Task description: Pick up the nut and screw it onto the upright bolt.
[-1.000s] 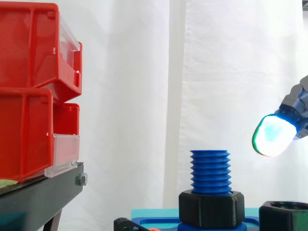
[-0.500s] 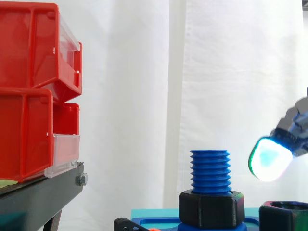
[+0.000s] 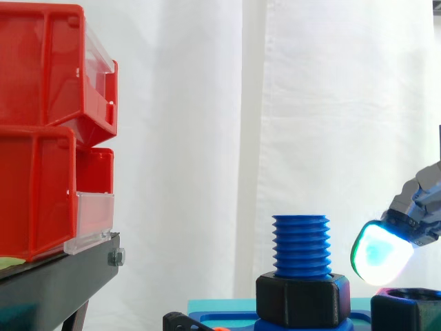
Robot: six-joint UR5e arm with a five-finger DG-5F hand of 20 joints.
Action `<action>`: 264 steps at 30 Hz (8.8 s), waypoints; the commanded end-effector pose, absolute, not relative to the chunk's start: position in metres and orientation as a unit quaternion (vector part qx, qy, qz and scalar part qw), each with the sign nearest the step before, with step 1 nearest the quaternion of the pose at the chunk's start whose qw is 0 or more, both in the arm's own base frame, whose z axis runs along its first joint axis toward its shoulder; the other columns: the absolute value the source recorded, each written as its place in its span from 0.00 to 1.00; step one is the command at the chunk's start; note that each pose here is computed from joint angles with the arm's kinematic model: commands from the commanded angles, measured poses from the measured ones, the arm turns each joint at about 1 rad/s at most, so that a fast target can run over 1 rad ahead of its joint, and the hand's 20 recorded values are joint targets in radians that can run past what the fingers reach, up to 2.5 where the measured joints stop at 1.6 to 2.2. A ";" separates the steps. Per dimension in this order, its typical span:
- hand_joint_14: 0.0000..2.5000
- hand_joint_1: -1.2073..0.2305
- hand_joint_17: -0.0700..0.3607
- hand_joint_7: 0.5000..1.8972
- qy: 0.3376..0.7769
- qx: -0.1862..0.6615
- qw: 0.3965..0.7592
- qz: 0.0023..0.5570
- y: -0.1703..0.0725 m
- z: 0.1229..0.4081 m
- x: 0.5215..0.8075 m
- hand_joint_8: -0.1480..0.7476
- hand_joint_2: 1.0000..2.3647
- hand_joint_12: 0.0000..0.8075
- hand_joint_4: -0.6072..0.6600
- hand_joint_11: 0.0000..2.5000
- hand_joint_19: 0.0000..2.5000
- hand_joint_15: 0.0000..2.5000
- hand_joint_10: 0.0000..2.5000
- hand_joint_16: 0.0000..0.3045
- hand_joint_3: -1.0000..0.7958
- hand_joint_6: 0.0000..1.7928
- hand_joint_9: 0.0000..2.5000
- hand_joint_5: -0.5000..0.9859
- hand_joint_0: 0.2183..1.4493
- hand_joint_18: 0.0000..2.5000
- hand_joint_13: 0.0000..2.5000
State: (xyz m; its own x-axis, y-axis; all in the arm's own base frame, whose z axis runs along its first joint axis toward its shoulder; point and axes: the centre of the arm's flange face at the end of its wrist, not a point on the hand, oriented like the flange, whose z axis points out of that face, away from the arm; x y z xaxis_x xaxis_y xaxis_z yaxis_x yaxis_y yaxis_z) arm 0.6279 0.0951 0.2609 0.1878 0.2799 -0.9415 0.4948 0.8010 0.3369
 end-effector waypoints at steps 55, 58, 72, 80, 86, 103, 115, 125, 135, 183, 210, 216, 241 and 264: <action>0.00 0.31 0.49 0.36 0.638 0.300 0.703 -0.094 0.094 0.255 0.631 0.55 0.00 0.56 0.74 0.04 0.04 0.00 0.00 0.21 0.28 0.28 0.18 0.19 0.23 0.13 0.12; 0.00 0.33 0.48 0.40 0.638 0.299 0.703 -0.094 0.094 0.255 0.632 0.55 0.00 0.55 0.74 0.06 0.05 0.00 0.00 0.20 0.28 0.28 0.20 0.20 0.25 0.15 0.14; 0.00 0.32 0.45 0.55 0.638 0.300 0.703 -0.094 0.092 0.255 0.632 0.55 0.00 0.54 0.72 0.12 0.08 0.02 0.00 0.18 0.28 0.28 0.28 0.23 0.31 0.22 0.22; 0.00 0.32 0.45 0.56 0.639 0.298 0.702 -0.095 0.091 0.256 0.632 0.56 0.00 0.54 0.72 0.12 0.08 0.03 0.00 0.18 0.28 0.28 0.29 0.23 0.31 0.24 0.23; 0.00 0.32 0.45 0.56 0.650 0.289 0.695 -0.102 0.088 0.261 0.633 0.56 0.00 0.55 0.72 0.12 0.08 0.03 0.00 0.18 0.28 0.28 0.30 0.23 0.31 0.25 0.24; 0.00 0.32 0.45 0.55 0.706 0.287 0.633 -0.139 0.065 0.300 0.626 0.57 0.00 0.60 0.72 0.12 0.10 0.05 0.00 0.18 0.28 0.28 0.30 0.23 0.31 0.27 0.27; 0.00 0.32 0.45 0.56 0.703 0.309 0.632 -0.103 0.055 0.330 0.633 0.57 0.00 0.60 0.72 0.12 0.11 0.04 0.00 0.18 0.28 0.28 0.30 0.24 0.31 0.28 0.27; 0.00 0.32 0.45 0.55 0.704 0.306 0.635 -0.086 0.051 0.362 0.645 0.57 0.00 0.64 0.72 0.12 0.12 0.02 0.00 0.18 0.28 0.28 0.30 0.24 0.31 0.28 0.27; 0.00 0.33 0.43 0.56 0.691 0.317 0.647 -0.067 0.040 0.383 0.656 0.57 0.00 0.64 0.72 0.12 0.13 0.01 0.00 0.17 0.28 0.28 0.30 0.24 0.30 0.26 0.27; 0.00 0.33 0.42 0.55 0.664 0.246 0.706 0.000 0.027 0.358 0.705 0.56 0.00 0.55 0.71 0.13 0.11 0.03 0.00 0.16 0.28 0.28 0.31 0.24 0.30 0.23 0.27; 0.00 0.33 0.44 0.55 0.676 0.225 0.702 0.002 0.029 0.354 0.706 0.56 0.00 0.56 0.72 0.14 0.14 0.03 0.00 0.17 0.28 0.28 0.32 0.24 0.30 0.25 0.29; 0.00 0.33 0.44 0.56 0.676 0.224 0.702 0.002 0.029 0.354 0.706 0.56 0.00 0.56 0.72 0.14 0.14 0.03 0.00 0.17 0.28 0.28 0.32 0.24 0.30 0.24 0.29; 0.00 0.33 0.43 0.56 0.665 0.213 0.716 -0.005 0.023 0.339 0.708 0.56 0.00 0.56 0.71 0.14 0.15 0.04 0.00 0.17 0.28 0.28 0.32 0.24 0.30 0.23 0.29; 0.00 0.33 0.42 0.55 0.657 0.212 0.723 -0.006 0.025 0.338 0.709 0.56 0.00 0.55 0.72 0.13 0.15 0.04 0.01 0.16 0.28 0.28 0.32 0.24 0.30 0.22 0.30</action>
State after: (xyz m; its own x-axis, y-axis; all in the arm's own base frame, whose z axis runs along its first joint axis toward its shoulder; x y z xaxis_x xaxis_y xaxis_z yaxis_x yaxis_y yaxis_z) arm 0.7094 0.0249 0.3380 0.1387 0.2709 -0.9526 0.2860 0.9099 0.3004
